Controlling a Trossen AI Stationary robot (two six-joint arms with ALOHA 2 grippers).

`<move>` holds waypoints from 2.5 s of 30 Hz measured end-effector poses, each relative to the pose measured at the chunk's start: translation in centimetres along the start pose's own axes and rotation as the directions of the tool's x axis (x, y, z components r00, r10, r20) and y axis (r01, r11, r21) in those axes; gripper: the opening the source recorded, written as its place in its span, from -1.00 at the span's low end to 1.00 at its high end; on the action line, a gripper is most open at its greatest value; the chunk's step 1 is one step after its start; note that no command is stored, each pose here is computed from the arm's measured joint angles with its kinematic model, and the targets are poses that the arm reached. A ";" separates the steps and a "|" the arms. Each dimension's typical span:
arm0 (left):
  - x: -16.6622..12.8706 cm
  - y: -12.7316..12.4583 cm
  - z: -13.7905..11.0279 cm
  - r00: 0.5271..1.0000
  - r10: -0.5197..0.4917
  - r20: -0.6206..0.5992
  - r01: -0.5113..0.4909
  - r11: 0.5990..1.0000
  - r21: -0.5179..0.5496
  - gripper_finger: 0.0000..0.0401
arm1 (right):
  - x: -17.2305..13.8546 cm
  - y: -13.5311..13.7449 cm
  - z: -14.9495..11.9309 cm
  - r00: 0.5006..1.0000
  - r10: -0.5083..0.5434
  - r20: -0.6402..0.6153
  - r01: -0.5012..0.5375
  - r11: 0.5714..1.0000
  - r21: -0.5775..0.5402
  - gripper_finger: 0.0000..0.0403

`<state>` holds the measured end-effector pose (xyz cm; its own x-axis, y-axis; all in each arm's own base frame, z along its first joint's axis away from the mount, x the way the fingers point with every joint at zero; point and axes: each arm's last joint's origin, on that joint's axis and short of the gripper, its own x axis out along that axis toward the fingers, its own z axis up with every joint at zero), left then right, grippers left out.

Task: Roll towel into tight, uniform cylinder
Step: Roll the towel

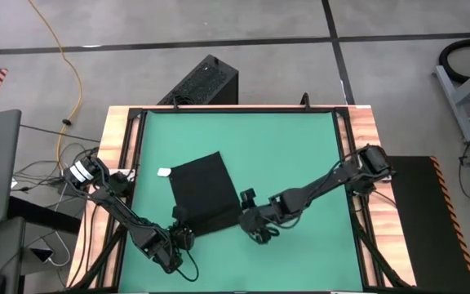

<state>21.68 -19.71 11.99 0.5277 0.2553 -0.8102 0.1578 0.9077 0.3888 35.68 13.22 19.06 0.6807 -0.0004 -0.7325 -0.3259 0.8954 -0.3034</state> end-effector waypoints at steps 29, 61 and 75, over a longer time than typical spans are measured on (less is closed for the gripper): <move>0.0 0.0 0.0 1.000 0.001 -0.005 -0.001 1.000 0.012 -1.00 | 5.2 -0.5 -3.3 1.000 0.007 -0.017 -0.008 0.996 -0.090 0.29; -4.1 2.3 2.5 0.969 0.037 0.246 -0.038 0.999 -0.001 -1.00 | 4.5 2.6 -2.6 0.997 0.014 -0.079 0.004 0.974 0.225 -0.93; -0.2 1.9 0.2 0.945 -0.057 0.323 0.054 0.998 0.018 -1.00 | 2.6 2.0 1.8 0.989 0.127 -0.073 -0.105 0.962 0.254 -0.93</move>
<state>22.06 -18.12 13.02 0.7591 0.0818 -0.6459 0.2009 0.9142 0.3519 37.94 15.84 17.62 0.5841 0.0809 -0.8076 -0.2184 0.9740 -0.0604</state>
